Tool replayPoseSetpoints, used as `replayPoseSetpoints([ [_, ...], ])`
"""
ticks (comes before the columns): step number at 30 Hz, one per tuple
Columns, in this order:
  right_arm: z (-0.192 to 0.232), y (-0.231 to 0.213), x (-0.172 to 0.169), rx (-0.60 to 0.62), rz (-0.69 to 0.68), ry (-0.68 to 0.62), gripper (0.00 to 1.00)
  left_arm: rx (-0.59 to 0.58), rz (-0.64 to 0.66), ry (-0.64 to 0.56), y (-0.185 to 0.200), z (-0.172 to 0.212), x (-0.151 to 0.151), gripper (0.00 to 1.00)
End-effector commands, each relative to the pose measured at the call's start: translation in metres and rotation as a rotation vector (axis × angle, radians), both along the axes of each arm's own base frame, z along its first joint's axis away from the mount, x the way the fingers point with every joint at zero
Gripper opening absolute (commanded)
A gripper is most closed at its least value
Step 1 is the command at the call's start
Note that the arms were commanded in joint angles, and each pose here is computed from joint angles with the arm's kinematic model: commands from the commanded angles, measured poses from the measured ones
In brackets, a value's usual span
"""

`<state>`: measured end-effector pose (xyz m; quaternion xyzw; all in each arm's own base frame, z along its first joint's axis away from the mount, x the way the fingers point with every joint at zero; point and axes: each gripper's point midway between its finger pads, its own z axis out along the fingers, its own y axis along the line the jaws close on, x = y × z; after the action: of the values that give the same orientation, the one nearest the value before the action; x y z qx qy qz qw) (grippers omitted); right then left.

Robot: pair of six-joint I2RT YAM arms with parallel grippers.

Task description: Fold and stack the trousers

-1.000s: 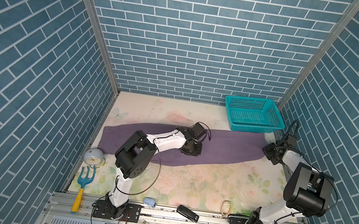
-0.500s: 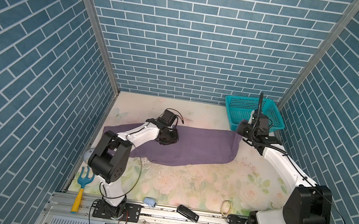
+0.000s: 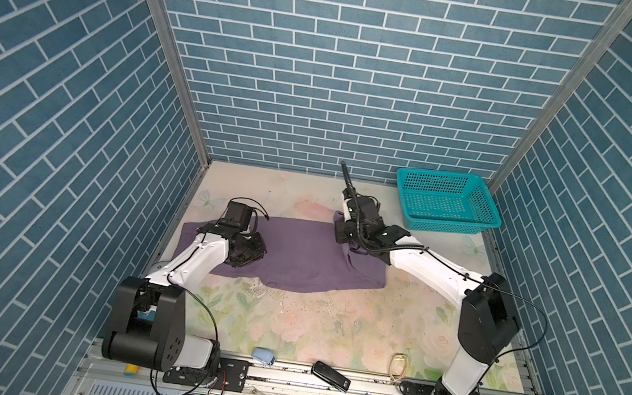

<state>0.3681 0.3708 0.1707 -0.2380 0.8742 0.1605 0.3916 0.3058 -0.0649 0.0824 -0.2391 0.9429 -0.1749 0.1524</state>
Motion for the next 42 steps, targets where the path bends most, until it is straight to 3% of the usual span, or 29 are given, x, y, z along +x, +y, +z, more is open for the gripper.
replayPoseSetpoints([
  [1,-0.004,0.031,-0.014,-0.059,0.121,-0.027,0.0,0.008,-0.016,0.016,0.007,-0.004,-0.009,0.19],
  [6,-0.054,0.061,-0.052,-0.193,0.278,0.029,0.0,-0.023,-0.021,0.04,0.003,-0.015,-0.008,0.19],
  [13,-0.087,0.058,-0.075,-0.3,0.311,0.044,0.0,-0.039,-0.022,0.05,0.0,-0.019,-0.006,0.2],
  [17,-0.095,0.056,-0.084,-0.326,0.333,0.056,0.0,-0.039,-0.022,0.049,0.0,-0.018,-0.006,0.32],
  [19,-0.096,0.059,-0.09,-0.33,0.351,0.054,0.11,-0.039,-0.022,0.045,0.0,-0.016,-0.006,0.4],
  [21,-0.094,0.062,-0.096,-0.334,0.367,0.037,0.35,-0.036,-0.02,0.039,0.0,-0.013,-0.006,0.48],
  [24,-0.083,0.059,-0.097,-0.306,0.343,0.022,0.51,-0.012,-0.023,0.028,0.002,-0.006,-0.007,0.54],
  [27,-0.058,0.046,-0.092,-0.252,0.295,-0.019,0.58,0.05,-0.058,-0.003,-0.002,0.01,-0.002,0.58],
  [31,-0.025,0.01,-0.075,-0.156,0.187,-0.053,0.59,0.145,-0.16,-0.061,-0.03,0.035,0.013,0.6],
  [36,-0.038,-0.082,-0.035,0.089,-0.127,0.129,0.54,0.158,-0.326,-0.119,-0.101,0.048,0.038,0.59],
  [37,-0.043,-0.094,-0.033,0.138,-0.167,0.164,0.49,0.155,-0.358,-0.123,-0.115,0.046,0.041,0.59],
  [38,-0.051,-0.109,-0.03,0.185,-0.215,0.199,0.3,0.152,-0.391,-0.128,-0.133,0.046,0.045,0.59],
  [39,-0.061,-0.12,-0.029,0.211,-0.253,0.232,0.05,0.152,-0.423,-0.127,-0.149,0.043,0.049,0.6],
  [40,-0.069,-0.128,-0.03,0.223,-0.279,0.263,0.0,0.155,-0.45,-0.123,-0.162,0.041,0.052,0.6],
  [42,-0.087,-0.137,-0.031,0.245,-0.308,0.335,0.0,0.166,-0.503,-0.103,-0.189,0.034,0.059,0.59],
])
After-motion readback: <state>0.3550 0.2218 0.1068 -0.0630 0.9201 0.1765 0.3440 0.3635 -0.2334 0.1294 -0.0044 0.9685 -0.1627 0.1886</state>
